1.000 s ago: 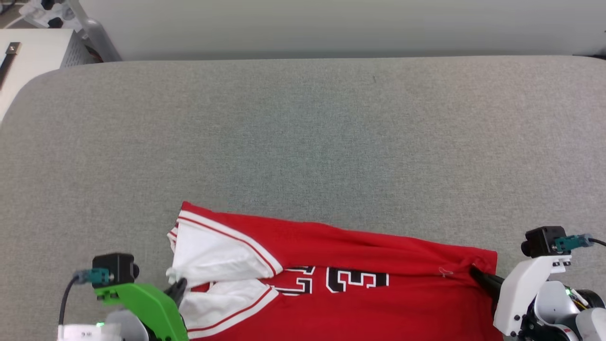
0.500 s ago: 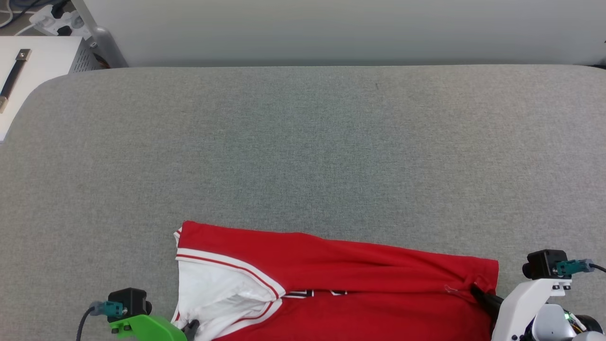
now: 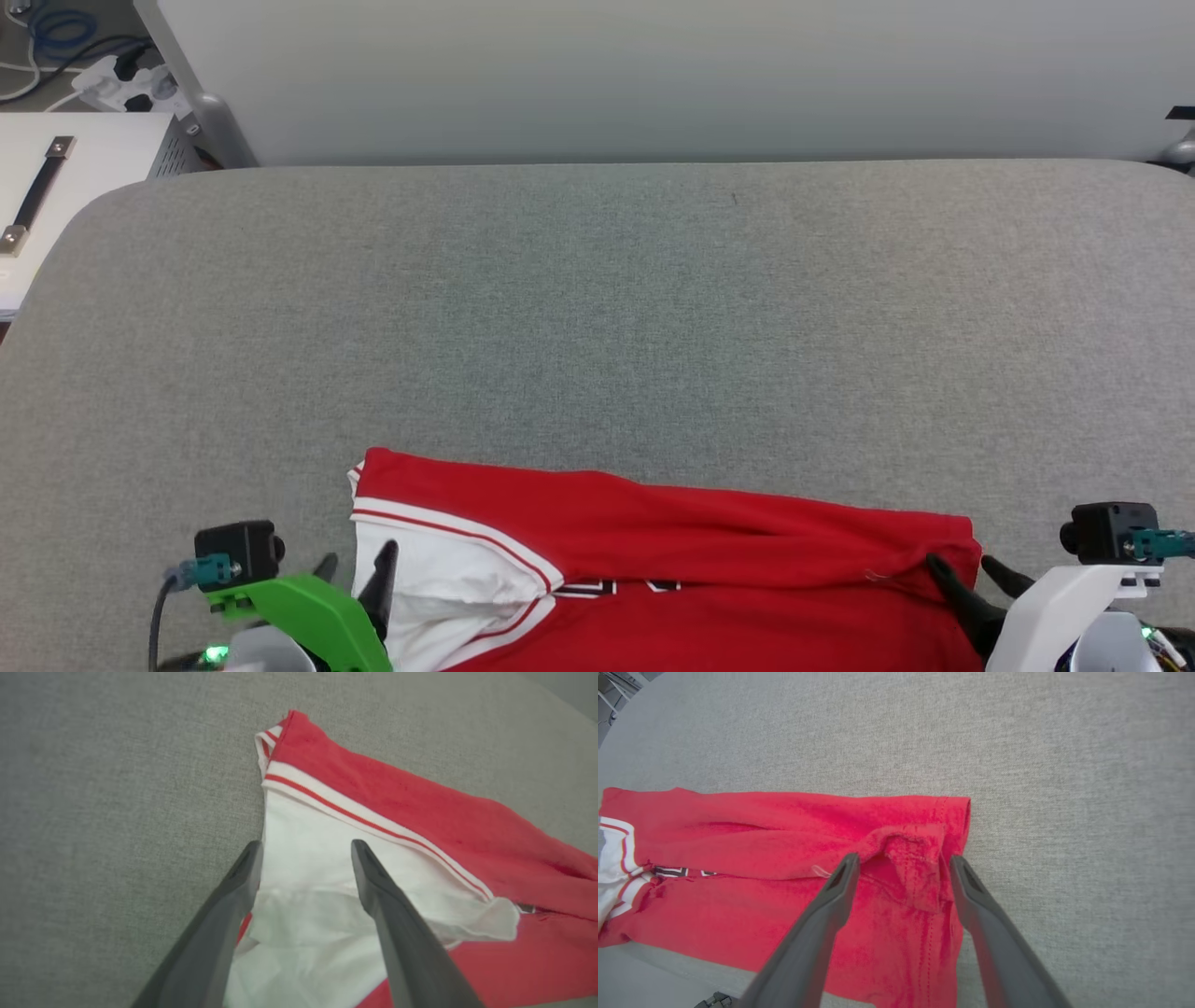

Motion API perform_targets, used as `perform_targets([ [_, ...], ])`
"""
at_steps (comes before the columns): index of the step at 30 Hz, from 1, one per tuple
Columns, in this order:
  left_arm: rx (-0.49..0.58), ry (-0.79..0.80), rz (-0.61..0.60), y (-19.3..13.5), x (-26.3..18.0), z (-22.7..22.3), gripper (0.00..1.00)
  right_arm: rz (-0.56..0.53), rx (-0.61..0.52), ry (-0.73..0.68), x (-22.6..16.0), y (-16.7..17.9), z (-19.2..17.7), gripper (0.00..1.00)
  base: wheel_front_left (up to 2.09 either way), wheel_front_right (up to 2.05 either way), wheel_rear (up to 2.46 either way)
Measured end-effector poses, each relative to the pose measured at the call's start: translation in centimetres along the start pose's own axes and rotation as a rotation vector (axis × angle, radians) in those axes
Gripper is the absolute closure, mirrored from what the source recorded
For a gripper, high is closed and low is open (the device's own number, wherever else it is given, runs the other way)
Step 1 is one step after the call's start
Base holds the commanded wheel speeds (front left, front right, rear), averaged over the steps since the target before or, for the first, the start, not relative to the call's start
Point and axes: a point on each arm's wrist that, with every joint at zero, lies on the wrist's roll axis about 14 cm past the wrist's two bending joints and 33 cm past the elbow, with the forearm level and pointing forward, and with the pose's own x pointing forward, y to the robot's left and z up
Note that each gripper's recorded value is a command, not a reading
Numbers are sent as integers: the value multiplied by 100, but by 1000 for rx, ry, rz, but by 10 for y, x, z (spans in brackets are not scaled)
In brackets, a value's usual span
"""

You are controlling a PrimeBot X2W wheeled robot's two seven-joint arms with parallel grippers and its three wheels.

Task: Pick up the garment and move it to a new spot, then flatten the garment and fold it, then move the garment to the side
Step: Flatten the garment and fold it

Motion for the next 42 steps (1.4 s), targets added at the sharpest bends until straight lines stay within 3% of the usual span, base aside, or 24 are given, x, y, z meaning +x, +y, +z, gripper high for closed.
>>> perform_targets([
  [7, 89, -305, -10, -17, -5, 68, 0, -36, -27, -61, -16, -7, 26, 0, 0, 0, 0],
  [15, 221, -633, -54, -50, -26, 131, 0, -81, -21, 32, -10, -23, 21, 0, 0, 0, 0],
  [21, 262, -687, -56, -58, -27, 137, 0, -54, -25, 85, 9, -17, 14, 0, 0, 0, 0],
  [34, 278, -660, 3, -45, -13, 128, 0, -4, 33, 309, 33, -8, -43, 0, 0, 0, 0],
  [35, 278, -660, 6, -45, -13, 128, 0, 0, 37, 314, 33, -7, -44, 36, 0, 0, 0],
  [36, 278, -660, 4, -45, -12, 128, 0, 3, 36, 320, 33, -6, -46, 60, 0, 0, 0],
  [37, 279, -659, 5, -45, -12, 128, 0, 5, 36, 323, 33, -5, -47, 100, 0, 0, 0],
  [42, 283, -663, 5, -45, -14, 129, 0, 18, 33, 322, 32, -1, -47, 100, 0, 0, 0],
])
